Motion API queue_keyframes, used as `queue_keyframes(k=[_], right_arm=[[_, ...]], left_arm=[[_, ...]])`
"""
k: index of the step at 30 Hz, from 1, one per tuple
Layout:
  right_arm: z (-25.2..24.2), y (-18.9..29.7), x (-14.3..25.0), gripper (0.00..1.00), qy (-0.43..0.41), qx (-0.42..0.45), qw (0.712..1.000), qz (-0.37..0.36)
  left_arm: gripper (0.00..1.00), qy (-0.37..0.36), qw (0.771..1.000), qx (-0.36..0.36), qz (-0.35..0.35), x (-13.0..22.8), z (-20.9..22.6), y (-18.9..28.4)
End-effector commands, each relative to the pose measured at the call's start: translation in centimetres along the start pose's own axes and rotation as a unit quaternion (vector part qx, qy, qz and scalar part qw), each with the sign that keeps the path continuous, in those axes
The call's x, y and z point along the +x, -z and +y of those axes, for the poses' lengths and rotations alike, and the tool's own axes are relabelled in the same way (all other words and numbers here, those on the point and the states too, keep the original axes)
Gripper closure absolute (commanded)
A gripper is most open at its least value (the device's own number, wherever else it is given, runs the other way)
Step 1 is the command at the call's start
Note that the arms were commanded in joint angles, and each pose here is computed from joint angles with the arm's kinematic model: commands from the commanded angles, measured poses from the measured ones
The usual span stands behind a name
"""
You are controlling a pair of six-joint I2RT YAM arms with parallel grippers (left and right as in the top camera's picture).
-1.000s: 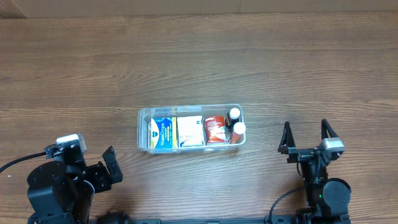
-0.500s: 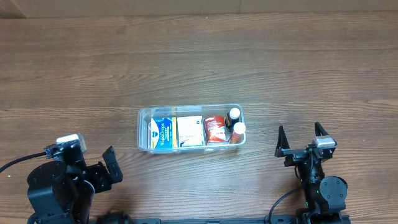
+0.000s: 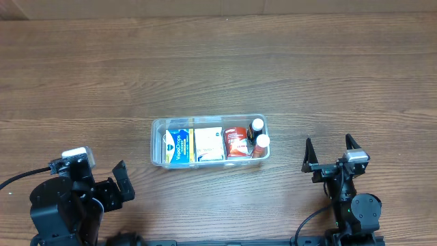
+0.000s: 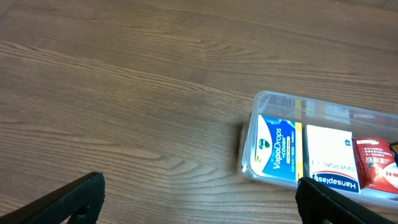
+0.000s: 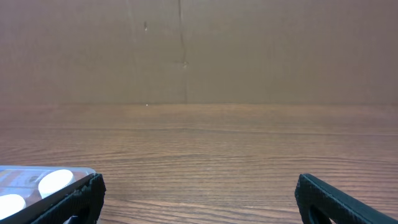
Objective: Pack container
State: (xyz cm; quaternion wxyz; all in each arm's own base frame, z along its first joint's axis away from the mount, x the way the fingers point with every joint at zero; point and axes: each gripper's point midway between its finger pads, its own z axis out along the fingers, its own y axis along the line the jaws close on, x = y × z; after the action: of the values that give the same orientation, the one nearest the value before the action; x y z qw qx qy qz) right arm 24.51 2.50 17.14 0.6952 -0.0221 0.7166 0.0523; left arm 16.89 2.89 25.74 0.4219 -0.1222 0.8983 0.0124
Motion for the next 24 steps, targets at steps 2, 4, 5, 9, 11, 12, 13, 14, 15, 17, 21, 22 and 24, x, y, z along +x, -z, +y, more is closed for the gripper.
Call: queue_keyframes(k=[2, 4, 5, 9, 11, 12, 13, 14, 15, 17, 21, 22, 24], right_arm=[[0.1, 0.0, 0.2, 0.00, 0.002, -0.002, 1.000, -0.002], [0.1, 0.0, 0.2, 0.00, 0.002, -0.002, 1.000, -0.002], [0.1, 0.0, 0.2, 0.00, 0.002, -0.002, 1.000, -0.002], [0.1, 0.0, 0.2, 0.00, 0.002, -0.002, 1.000, -0.002], [0.1, 0.0, 0.2, 0.00, 0.002, -0.002, 1.000, -0.002], [0.1, 0.0, 0.2, 0.00, 0.002, -0.002, 1.000, -0.002], [0.1, 0.0, 0.2, 0.00, 0.002, -0.002, 1.000, -0.002], [0.1, 0.0, 0.2, 0.00, 0.002, -0.002, 1.000, -0.002], [0.1, 0.0, 0.2, 0.00, 0.002, -0.002, 1.000, -0.002], [0.1, 0.0, 0.2, 0.00, 0.002, -0.002, 1.000, -0.002], [0.1, 0.0, 0.2, 0.00, 0.002, -0.002, 1.000, -0.002], [0.1, 0.0, 0.2, 0.00, 0.002, -0.002, 1.000, -0.002], [0.1, 0.0, 0.2, 0.00, 0.002, -0.002, 1.000, -0.002]], left_arm=[[0.00, -0.014, 1.000, 0.005, -0.002, 0.1, -0.2, 0.0], [0.00, -0.018, 1.000, -0.002, 0.010, 0.7, 0.1, 0.0], [0.00, -0.017, 1.000, 0.006, 0.017, 1.1, -0.1, -0.1], [0.00, -0.029, 0.999, 0.039, -0.017, 1.7, -1.2, -1.2], [0.00, -0.039, 0.996, 0.052, -0.062, 1.8, -1.6, -2.4], [0.00, -0.041, 0.994, 0.055, -0.081, 1.8, -1.7, -2.9], [0.00, -0.041, 0.992, 0.057, -0.103, 1.8, -1.7, -3.4], [0.00, -0.042, 0.989, 0.059, -0.128, 1.7, -1.7, -4.0], [0.00, -0.043, 0.985, 0.061, -0.154, 1.6, -1.7, -4.7], [0.00, -0.047, 0.977, 0.064, -0.196, 1.2, -1.8, -5.7], [0.00, -0.052, 0.952, 0.077, -0.291, 0.3, -2.2, -7.6], [0.00, -0.052, 0.948, 0.077, -0.305, 0.3, -2.2, -8.0], [0.00, -0.053, 0.940, 0.079, -0.329, 0.1, -2.3, -8.5]])
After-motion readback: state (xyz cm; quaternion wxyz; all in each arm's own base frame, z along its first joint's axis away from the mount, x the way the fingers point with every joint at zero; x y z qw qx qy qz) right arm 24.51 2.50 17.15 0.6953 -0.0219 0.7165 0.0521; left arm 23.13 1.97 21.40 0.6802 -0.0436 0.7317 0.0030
